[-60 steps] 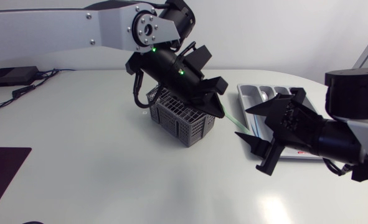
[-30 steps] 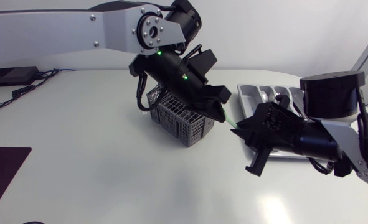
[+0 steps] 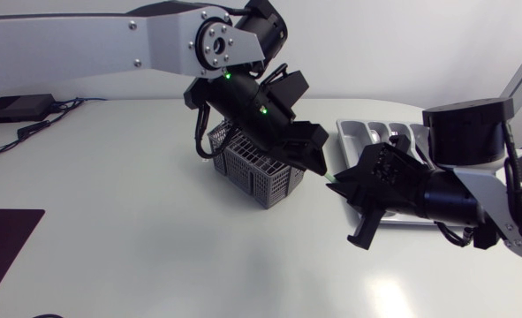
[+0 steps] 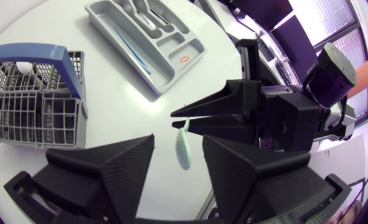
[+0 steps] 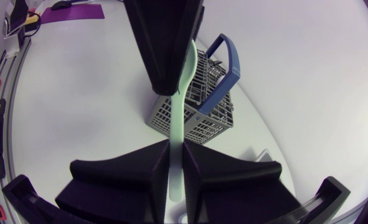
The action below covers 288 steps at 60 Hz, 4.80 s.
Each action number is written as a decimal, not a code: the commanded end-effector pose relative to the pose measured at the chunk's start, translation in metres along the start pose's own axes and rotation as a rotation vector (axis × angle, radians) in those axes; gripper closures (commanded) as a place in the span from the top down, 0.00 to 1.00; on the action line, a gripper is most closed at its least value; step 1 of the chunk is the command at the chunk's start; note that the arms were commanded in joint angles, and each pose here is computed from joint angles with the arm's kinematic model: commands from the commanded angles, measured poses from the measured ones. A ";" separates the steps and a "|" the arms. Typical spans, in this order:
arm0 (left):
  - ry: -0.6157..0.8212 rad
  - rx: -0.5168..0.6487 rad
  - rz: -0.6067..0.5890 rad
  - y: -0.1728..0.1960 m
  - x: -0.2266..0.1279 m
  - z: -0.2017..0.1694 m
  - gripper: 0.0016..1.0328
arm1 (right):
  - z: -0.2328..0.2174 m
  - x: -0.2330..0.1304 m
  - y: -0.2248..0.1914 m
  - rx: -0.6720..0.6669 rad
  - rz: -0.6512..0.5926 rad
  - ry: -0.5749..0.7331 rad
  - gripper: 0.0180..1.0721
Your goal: Unload the cutlery basket into the drawer organizer.
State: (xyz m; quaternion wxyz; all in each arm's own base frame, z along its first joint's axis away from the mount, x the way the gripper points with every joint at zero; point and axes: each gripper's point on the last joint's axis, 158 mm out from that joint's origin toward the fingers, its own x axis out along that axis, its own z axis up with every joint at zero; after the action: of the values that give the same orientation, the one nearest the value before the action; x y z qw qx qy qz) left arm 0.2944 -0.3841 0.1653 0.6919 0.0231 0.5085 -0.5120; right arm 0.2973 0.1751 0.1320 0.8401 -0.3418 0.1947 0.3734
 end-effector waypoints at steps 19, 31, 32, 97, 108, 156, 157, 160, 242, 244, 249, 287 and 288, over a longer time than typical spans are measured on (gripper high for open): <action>-0.134 -0.038 0.064 0.027 -0.054 0.023 0.96 | -0.066 -0.022 -0.026 -0.074 0.004 0.088 0.05; -0.154 -0.056 0.123 0.052 -0.056 0.024 0.96 | -0.135 -0.038 -0.061 -0.107 0.004 0.168 0.05; -0.153 -0.059 0.132 0.055 -0.055 0.024 0.96 | -0.139 -0.039 -0.062 -0.111 0.007 0.172 0.05; -0.131 -0.067 0.180 0.073 -0.041 0.019 0.96 | -0.318 -0.022 -0.123 -0.304 0.206 0.581 0.16; -0.131 -0.075 0.193 0.077 -0.047 0.014 0.96 | -0.318 -0.021 -0.126 -0.312 0.205 0.607 0.56; -0.194 -0.156 0.343 0.133 -0.133 -0.055 0.52 | -0.075 -0.030 -0.129 -0.019 -0.021 0.111 0.42; -0.191 -0.165 0.349 0.138 -0.133 -0.058 0.48 | -0.071 -0.026 -0.130 -0.007 -0.023 0.102 0.36; -0.173 -0.179 0.372 0.153 -0.131 -0.066 0.33 | -0.061 -0.011 -0.132 0.050 -0.017 0.076 0.17; -0.206 -0.286 0.531 0.350 -0.063 -0.058 0.06 | 0.010 0.129 0.026 0.350 0.516 -0.034 0.06; -0.215 -0.293 0.525 0.353 -0.065 -0.057 0.06 | 0.014 0.128 0.036 0.333 0.530 -0.029 0.05; -0.237 -0.304 0.508 0.361 -0.071 -0.055 0.06 | 0.015 0.129 0.039 0.315 0.518 -0.016 0.06; -0.308 -0.156 0.015 0.152 -0.137 -0.065 0.06 | -0.013 0.079 -0.053 0.361 0.344 -0.034 0.06; -0.303 -0.156 0.009 0.151 -0.134 -0.066 0.06 | -0.013 0.079 -0.053 0.362 0.345 -0.034 0.06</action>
State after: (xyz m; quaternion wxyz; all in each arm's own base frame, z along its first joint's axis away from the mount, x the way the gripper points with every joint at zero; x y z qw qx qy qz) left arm 0.3834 -0.1745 0.1988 0.7978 -0.0909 0.3849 -0.4551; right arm 0.3943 0.1784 0.1026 0.8200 -0.1399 0.2968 0.4689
